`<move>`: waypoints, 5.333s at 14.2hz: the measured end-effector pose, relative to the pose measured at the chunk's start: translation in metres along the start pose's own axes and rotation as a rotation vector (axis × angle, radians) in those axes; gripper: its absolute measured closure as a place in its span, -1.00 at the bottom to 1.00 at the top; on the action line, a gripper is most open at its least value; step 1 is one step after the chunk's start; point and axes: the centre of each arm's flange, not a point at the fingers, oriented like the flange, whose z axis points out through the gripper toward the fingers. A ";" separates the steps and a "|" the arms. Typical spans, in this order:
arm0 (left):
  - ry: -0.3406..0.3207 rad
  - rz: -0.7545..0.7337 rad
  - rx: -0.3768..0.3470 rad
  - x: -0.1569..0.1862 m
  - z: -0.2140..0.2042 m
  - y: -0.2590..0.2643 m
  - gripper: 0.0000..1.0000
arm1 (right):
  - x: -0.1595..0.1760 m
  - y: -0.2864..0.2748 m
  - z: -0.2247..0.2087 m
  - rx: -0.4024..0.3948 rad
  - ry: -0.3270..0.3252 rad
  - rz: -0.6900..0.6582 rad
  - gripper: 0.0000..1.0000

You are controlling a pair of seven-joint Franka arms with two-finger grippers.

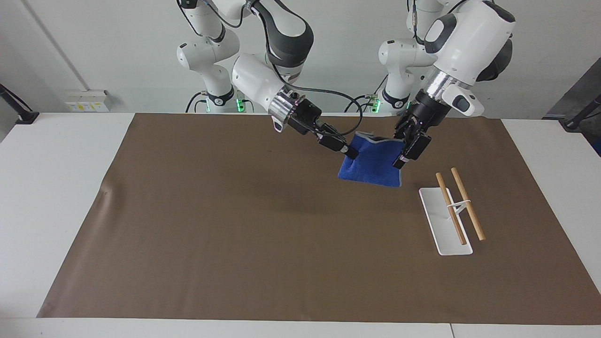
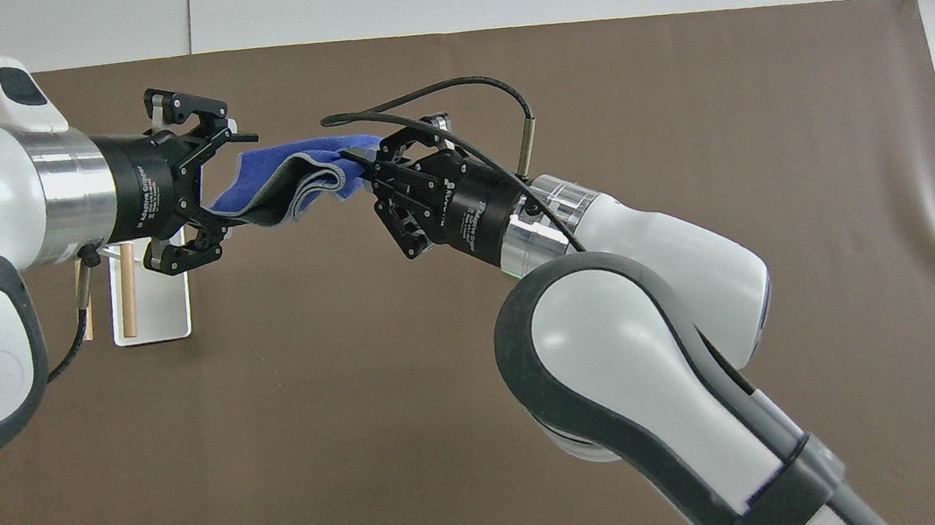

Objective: Right arm passes towel to left arm to hang

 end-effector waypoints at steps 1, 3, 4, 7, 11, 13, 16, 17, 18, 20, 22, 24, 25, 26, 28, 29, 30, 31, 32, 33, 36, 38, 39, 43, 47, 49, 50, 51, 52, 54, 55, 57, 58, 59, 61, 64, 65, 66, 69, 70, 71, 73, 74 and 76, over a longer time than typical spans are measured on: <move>0.001 0.013 0.001 0.001 0.001 0.000 -0.53 | 0.000 0.000 0.000 0.000 0.000 0.000 0.92; 0.002 0.030 0.008 0.004 0.003 -0.002 -0.50 | 0.001 0.000 0.000 0.000 0.001 0.001 0.92; 0.003 0.043 0.014 0.006 0.006 -0.004 -0.50 | 0.001 0.000 0.000 0.000 0.002 0.001 0.92; 0.004 0.094 0.034 0.008 0.012 -0.011 -0.45 | 0.002 -0.001 0.000 0.001 0.003 0.001 0.92; 0.003 0.100 0.047 0.005 0.010 -0.015 -0.30 | 0.003 -0.001 -0.001 0.002 0.004 0.002 0.92; 0.005 0.068 0.045 0.005 0.008 -0.015 -0.14 | 0.004 -0.002 -0.001 0.004 0.005 0.002 0.92; 0.006 0.030 0.042 0.004 0.007 -0.015 0.14 | 0.005 -0.003 -0.002 0.006 0.007 0.003 0.92; 0.007 0.026 0.042 0.004 0.006 -0.015 0.14 | 0.006 -0.003 -0.002 0.006 0.008 0.004 0.92; 0.007 0.023 0.042 0.004 0.006 -0.015 0.28 | 0.006 -0.004 -0.002 0.007 0.009 0.004 0.92; 0.007 0.019 0.042 0.004 0.006 -0.015 0.44 | 0.007 -0.004 -0.003 0.008 0.009 0.005 0.92; 0.007 0.016 0.042 0.004 0.006 -0.015 0.82 | 0.007 -0.004 -0.003 0.008 0.009 0.005 0.92; 0.007 0.016 0.041 0.004 0.006 -0.015 0.95 | 0.007 -0.005 -0.003 0.008 0.010 0.005 0.92; 0.007 0.016 0.041 0.004 0.006 -0.015 0.95 | 0.007 -0.005 -0.003 0.008 0.010 0.005 0.92; 0.007 0.016 0.041 0.004 0.006 -0.015 0.95 | 0.007 -0.005 -0.003 0.008 0.010 0.005 0.92; 0.007 0.016 0.041 0.004 0.006 -0.015 0.95 | 0.007 -0.005 -0.003 0.008 0.010 0.005 0.92; 0.007 0.017 0.040 0.004 0.006 -0.015 0.95 | 0.007 -0.005 -0.003 0.008 0.010 0.005 0.92; 0.008 0.018 0.039 0.005 0.006 -0.015 0.95 | 0.007 -0.005 -0.003 0.008 0.010 0.004 0.92; 0.008 0.018 0.039 0.005 0.006 -0.015 0.95 | 0.007 -0.005 -0.003 0.008 0.010 -0.003 0.92; 0.008 0.018 0.038 0.005 0.006 -0.015 0.95 | 0.007 -0.005 -0.003 0.009 0.011 -0.024 0.81; 0.009 0.017 0.037 0.006 0.005 -0.015 0.95 | 0.008 -0.006 -0.004 0.010 0.013 -0.055 0.59; 0.014 0.019 0.019 0.008 0.003 -0.013 0.95 | 0.020 -0.013 -0.008 0.013 0.046 -0.232 -0.07; 0.027 0.024 -0.028 0.011 -0.001 -0.008 0.95 | 0.035 -0.019 -0.012 0.001 0.106 -0.398 -0.46; 0.031 0.033 -0.042 0.013 -0.003 -0.007 0.95 | 0.045 -0.021 -0.014 -0.019 0.134 -0.488 -0.66; 0.042 0.128 -0.041 0.022 -0.001 -0.009 0.95 | 0.093 -0.040 -0.033 -0.124 0.256 -0.821 -1.00; 0.068 0.218 -0.014 0.048 0.005 -0.018 0.95 | 0.137 -0.066 -0.060 -0.296 0.343 -1.129 -1.00; 0.098 0.217 0.015 0.066 0.009 -0.028 0.95 | 0.162 -0.080 -0.076 -0.439 0.367 -1.266 -1.00; 0.113 0.212 0.035 0.076 0.012 -0.036 0.95 | 0.174 -0.085 -0.086 -0.518 0.377 -1.325 -1.00; 0.131 0.208 0.056 0.087 0.014 -0.046 0.95 | 0.183 -0.088 -0.093 -0.592 0.383 -1.373 -1.00; 0.147 0.198 0.073 0.100 0.014 -0.056 0.95 | 0.191 -0.090 -0.099 -0.667 0.385 -1.414 -1.00; 0.166 0.161 0.094 0.124 0.007 -0.073 0.95 | 0.204 -0.092 -0.109 -0.795 0.384 -1.463 -1.00; 0.181 0.145 0.108 0.138 0.002 -0.080 0.95 | 0.209 -0.095 -0.116 -0.852 0.381 -1.472 -1.00; 0.210 0.107 0.122 0.166 -0.012 -0.091 0.95 | 0.217 -0.108 -0.136 -0.952 0.382 -1.469 -1.00; 0.225 0.090 0.122 0.178 -0.018 -0.095 0.95 | 0.219 -0.116 -0.150 -0.988 0.386 -1.456 -1.00; 0.239 0.080 0.125 0.189 -0.023 -0.099 0.95 | 0.218 -0.124 -0.162 -1.010 0.386 -1.443 -1.00; 0.253 0.071 0.128 0.198 -0.027 -0.102 0.95 | 0.207 -0.133 -0.183 -1.044 0.383 -1.424 -1.00; 0.274 0.074 0.140 0.205 -0.029 -0.106 0.95 | 0.189 -0.140 -0.214 -1.081 0.373 -1.384 -1.00; 0.283 0.068 0.140 0.210 -0.032 -0.107 0.95 | 0.184 -0.142 -0.227 -1.092 0.371 -1.365 -1.00; 0.293 0.058 0.134 0.218 -0.035 -0.110 0.95 | 0.180 -0.144 -0.240 -1.100 0.372 -1.345 -1.00; 0.346 0.049 0.109 0.238 -0.046 -0.114 0.95 | 0.164 -0.149 -0.284 -1.124 0.367 -1.281 -1.00; 0.357 0.051 0.109 0.241 -0.045 -0.115 0.95 | 0.158 -0.147 -0.294 -1.138 0.353 -1.262 -1.00; 0.364 0.054 0.106 0.243 -0.042 -0.114 0.95 | 0.153 -0.144 -0.300 -1.157 0.333 -1.241 -1.00; 0.377 0.058 0.096 0.250 -0.029 -0.113 0.95 | 0.150 -0.139 -0.311 -1.189 0.301 -1.197 -1.00; 0.380 0.058 0.095 0.254 -0.022 -0.112 0.95 | 0.151 -0.140 -0.318 -1.196 0.296 -1.178 -1.00; 0.386 0.059 0.094 0.261 -0.009 -0.112 0.95 | 0.155 -0.141 -0.325 -1.199 0.297 -1.159 -1.00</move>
